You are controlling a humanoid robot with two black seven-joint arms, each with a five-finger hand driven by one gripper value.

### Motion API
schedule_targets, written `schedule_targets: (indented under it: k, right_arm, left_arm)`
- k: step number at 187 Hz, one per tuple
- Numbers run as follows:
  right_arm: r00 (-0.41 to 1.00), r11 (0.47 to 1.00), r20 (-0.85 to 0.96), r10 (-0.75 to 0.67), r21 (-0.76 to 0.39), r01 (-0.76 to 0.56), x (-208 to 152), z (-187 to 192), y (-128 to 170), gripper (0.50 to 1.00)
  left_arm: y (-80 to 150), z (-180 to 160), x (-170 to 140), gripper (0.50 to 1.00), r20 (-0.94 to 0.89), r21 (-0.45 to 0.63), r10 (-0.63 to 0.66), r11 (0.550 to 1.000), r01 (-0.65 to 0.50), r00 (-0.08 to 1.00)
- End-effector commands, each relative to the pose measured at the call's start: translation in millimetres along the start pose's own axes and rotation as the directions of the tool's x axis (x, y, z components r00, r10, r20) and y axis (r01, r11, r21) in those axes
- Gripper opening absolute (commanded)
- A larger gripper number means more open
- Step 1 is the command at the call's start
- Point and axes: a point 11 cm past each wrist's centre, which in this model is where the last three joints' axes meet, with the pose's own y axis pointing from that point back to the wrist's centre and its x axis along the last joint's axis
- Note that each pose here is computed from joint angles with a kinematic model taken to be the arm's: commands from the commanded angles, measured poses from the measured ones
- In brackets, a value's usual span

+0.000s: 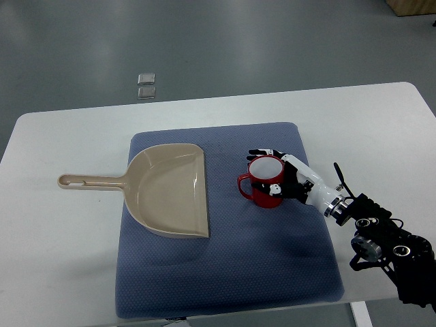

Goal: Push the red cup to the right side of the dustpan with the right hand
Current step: 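Push the red mug with the right hand toward the dustpan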

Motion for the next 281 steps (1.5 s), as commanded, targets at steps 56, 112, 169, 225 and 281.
schedule_targets:
  k: [56, 112, 169, 225, 281]
  right_arm:
    - [0.999, 1.0, 0.029, -0.018, 0.023, 0.018, -15.2, -0.8, -10.3, 0.793]
    - [0.998, 0.999, 0.052, -0.035, 0.039, 0.033, -33.4, 0.6, -20.8, 0.787]
    - [0.997, 0.998, 0.064, -0.051, 0.051, 0.047, -45.4, 0.2, -27.4, 0.787]
    - [0.998, 0.998, 0.036, -0.06, 0.031, 0.059, -54.2, 5.6, -28.4, 0.787]
    - [0.998, 0.998, 0.019, -0.064, 0.024, 0.063, -57.7, 6.8, -29.2, 0.787]
  left_arm:
    - [0.0, 0.0, 0.0, 1.0, 0.0, 0.0, 0.0, 1.0, 0.0, 1.0]
    - [0.0, 0.0, 0.0, 1.0, 0.0, 0.0, 0.0, 1.0, 0.0, 1.0]
    - [0.0, 0.0, 0.0, 1.0, 0.0, 0.0, 0.0, 1.0, 0.0, 1.0]
    - [0.0, 0.0, 0.0, 1.0, 0.0, 0.0, 0.0, 1.0, 0.0, 1.0]
    - [0.0, 0.0, 0.0, 1.0, 0.0, 0.0, 0.0, 1.0, 0.0, 1.0]
